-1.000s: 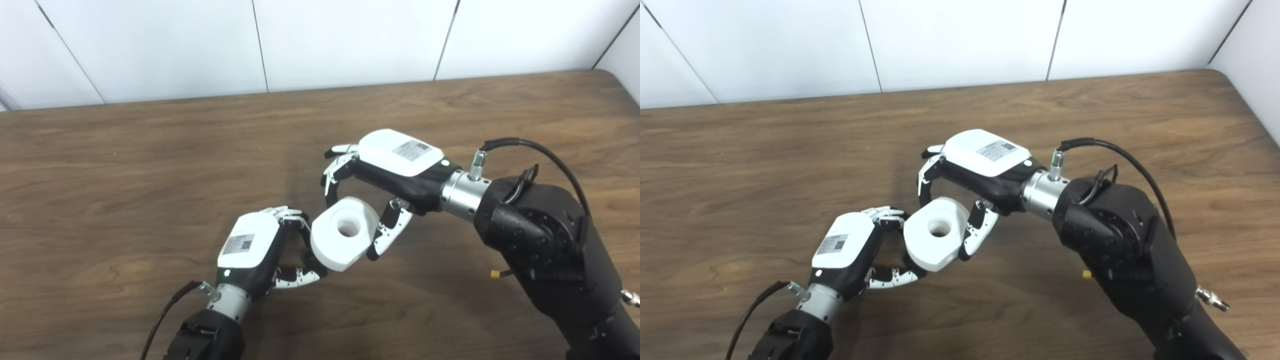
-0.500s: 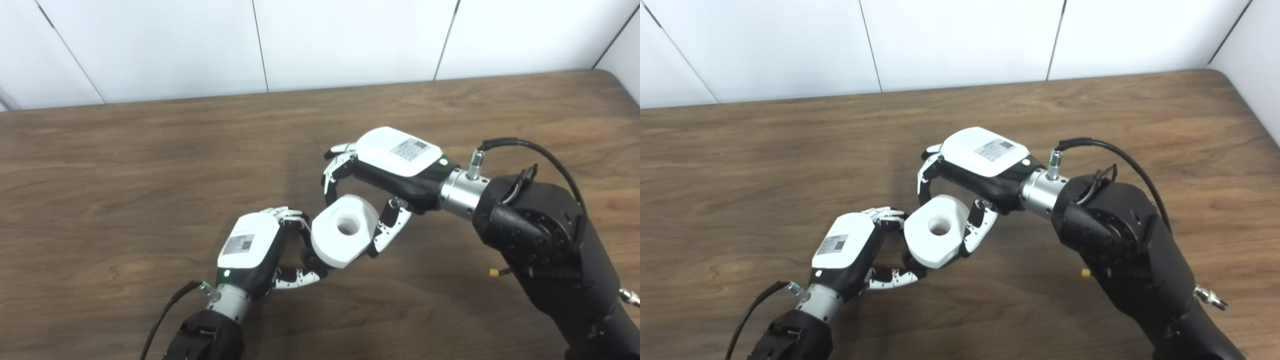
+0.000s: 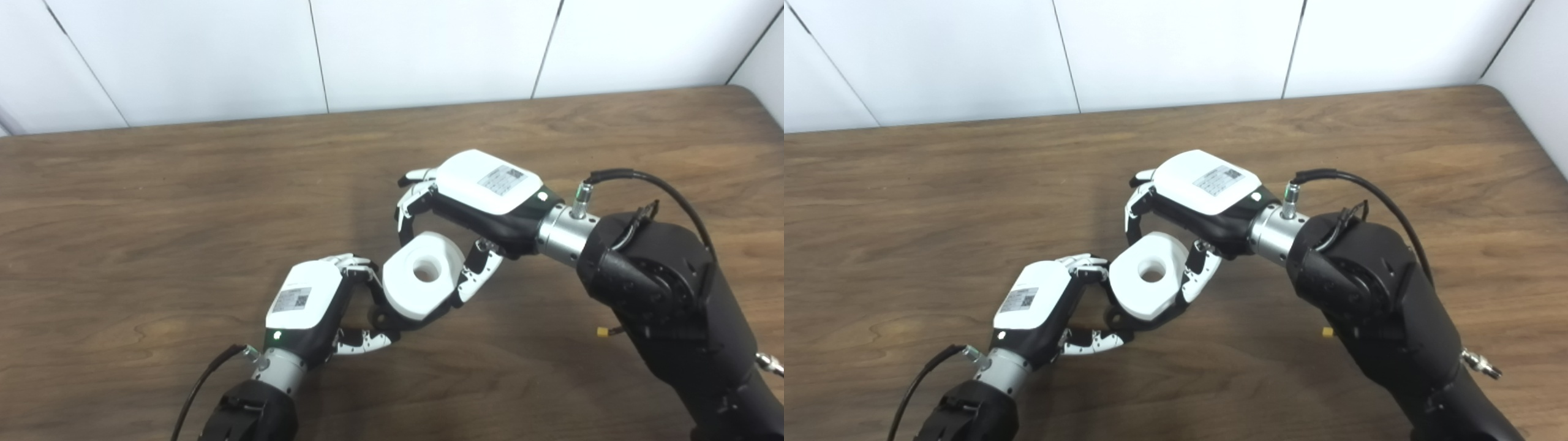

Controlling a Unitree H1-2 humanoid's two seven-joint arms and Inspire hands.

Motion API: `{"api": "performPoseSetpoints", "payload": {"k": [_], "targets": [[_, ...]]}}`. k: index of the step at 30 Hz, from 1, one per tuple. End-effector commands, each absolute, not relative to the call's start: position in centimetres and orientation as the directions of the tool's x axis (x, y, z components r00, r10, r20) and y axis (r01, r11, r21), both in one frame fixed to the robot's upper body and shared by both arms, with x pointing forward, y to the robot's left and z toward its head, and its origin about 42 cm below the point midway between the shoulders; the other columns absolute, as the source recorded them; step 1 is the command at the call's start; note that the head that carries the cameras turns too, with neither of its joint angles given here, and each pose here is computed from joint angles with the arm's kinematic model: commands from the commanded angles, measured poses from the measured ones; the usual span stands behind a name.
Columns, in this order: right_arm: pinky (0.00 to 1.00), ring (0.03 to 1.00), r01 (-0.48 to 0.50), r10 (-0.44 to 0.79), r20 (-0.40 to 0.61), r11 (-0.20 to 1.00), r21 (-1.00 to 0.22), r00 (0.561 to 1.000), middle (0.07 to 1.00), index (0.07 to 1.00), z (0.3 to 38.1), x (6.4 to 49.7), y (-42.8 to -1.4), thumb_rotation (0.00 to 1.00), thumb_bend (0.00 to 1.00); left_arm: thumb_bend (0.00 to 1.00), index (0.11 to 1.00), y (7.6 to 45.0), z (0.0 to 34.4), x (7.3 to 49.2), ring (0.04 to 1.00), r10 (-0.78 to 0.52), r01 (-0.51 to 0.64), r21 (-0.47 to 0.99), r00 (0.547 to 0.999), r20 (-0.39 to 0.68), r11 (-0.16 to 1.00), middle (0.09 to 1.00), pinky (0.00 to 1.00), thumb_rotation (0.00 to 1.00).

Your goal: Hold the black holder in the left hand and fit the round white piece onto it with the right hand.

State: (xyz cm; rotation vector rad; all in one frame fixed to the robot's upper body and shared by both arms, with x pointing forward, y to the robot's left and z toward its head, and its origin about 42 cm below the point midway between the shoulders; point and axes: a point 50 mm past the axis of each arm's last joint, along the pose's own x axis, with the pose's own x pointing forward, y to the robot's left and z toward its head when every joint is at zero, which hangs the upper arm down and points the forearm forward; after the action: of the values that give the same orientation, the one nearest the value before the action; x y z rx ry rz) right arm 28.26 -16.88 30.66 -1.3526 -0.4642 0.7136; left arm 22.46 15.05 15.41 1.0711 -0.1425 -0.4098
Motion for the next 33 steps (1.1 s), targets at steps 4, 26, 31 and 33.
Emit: {"api": "performPoseSetpoints", "payload": {"k": [4,26,31,33], "targets": [[0.86,0.890,-0.125,0.708,-0.025,0.089,-0.988,0.706,0.743,0.483,32.16,28.26,-16.80,0.13,0.52,0.52,0.487,15.44,13.83,21.55,0.847,-0.393,0.365,0.847,0.896,-0.207,0.386,0.779,0.83,0.05],[0.83,0.908,-0.200,0.719,-0.068,0.100,-0.975,0.692,0.753,0.483,32.36,27.83,-16.55,0.13,0.52,0.52,0.487,15.34,14.01,21.62,0.850,-0.391,0.368,0.847,0.895,-0.212,0.384,0.784,0.83,0.05],[0.85,0.908,-0.178,0.722,-0.070,0.074,-0.981,0.688,0.754,0.483,32.27,27.77,-16.57,0.13,0.52,0.52,0.487,15.34,14.00,21.63,0.849,-0.390,0.369,0.847,0.896,-0.214,0.384,0.785,0.83,0.05],[0.86,0.905,-0.172,0.722,-0.073,0.065,-0.983,0.688,0.755,0.483,32.18,27.77,-16.61,0.13,0.52,0.52,0.487,15.34,14.00,21.64,0.848,-0.389,0.368,0.847,0.896,-0.214,0.383,0.784,0.83,0.05]]}}
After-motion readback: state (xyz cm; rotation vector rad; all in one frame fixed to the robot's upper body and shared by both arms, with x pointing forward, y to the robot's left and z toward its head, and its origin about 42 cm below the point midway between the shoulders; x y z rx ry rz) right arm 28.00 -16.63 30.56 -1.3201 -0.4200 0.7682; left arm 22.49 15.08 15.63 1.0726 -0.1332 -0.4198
